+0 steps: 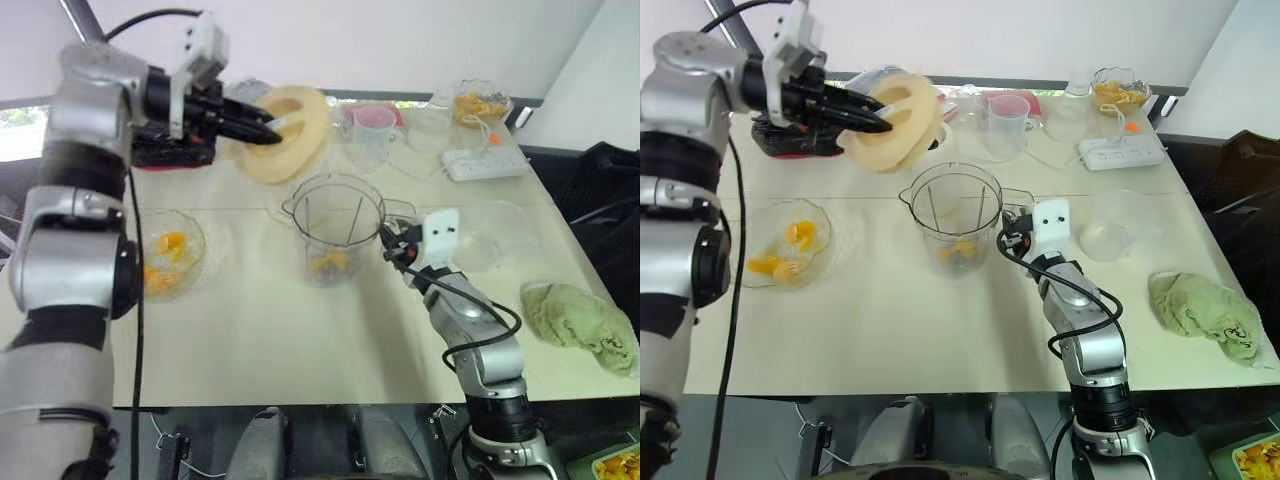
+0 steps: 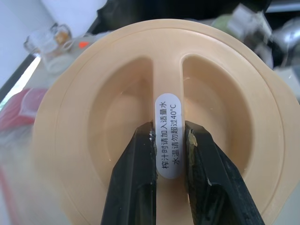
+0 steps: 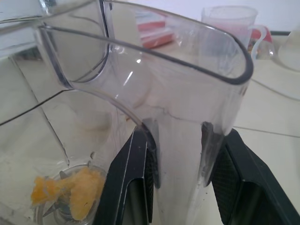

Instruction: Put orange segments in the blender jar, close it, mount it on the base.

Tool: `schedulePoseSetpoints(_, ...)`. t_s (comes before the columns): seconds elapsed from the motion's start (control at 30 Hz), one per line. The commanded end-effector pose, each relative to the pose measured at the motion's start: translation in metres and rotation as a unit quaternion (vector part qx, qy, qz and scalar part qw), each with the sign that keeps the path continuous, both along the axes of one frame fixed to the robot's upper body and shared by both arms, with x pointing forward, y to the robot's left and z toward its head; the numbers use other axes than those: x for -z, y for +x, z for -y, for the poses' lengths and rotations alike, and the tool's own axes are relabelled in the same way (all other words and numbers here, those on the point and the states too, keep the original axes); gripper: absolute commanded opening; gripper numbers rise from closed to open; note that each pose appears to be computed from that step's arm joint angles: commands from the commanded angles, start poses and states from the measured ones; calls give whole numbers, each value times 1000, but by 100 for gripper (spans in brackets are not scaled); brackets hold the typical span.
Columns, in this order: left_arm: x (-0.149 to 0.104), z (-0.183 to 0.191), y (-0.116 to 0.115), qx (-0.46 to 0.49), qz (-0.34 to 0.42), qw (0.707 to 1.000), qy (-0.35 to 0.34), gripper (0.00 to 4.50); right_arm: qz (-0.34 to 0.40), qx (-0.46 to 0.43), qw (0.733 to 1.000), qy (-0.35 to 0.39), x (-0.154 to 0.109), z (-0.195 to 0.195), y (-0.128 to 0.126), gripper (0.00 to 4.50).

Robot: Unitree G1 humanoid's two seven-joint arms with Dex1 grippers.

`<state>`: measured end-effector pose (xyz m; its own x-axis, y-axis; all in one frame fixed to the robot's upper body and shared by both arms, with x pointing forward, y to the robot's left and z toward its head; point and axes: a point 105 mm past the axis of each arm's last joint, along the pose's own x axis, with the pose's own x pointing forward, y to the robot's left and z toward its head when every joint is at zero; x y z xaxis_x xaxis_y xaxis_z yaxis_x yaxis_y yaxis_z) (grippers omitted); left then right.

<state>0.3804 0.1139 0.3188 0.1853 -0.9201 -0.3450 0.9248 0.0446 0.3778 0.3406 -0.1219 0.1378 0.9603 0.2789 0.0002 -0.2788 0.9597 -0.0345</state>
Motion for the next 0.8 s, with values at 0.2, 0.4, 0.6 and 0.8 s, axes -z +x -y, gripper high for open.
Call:
schedulePoseSetpoints(0.2,18,47,0,63,-3,996,58,26,58,6,998,3,-26,-1,-1,119)
schedulePoseSetpoints(0.4,41,58,0,85,-5,991,100,26,58,6,998,-4,-25,-4,-5,119)
schedulePoseSetpoints(0.6,49,67,-3,109,7,985,130,26,55,6,998,-7,-23,-3,-6,119)
schedulePoseSetpoints(0.8,43,77,-10,134,14,983,128,26,55,6,998,-8,-22,-3,-5,119)
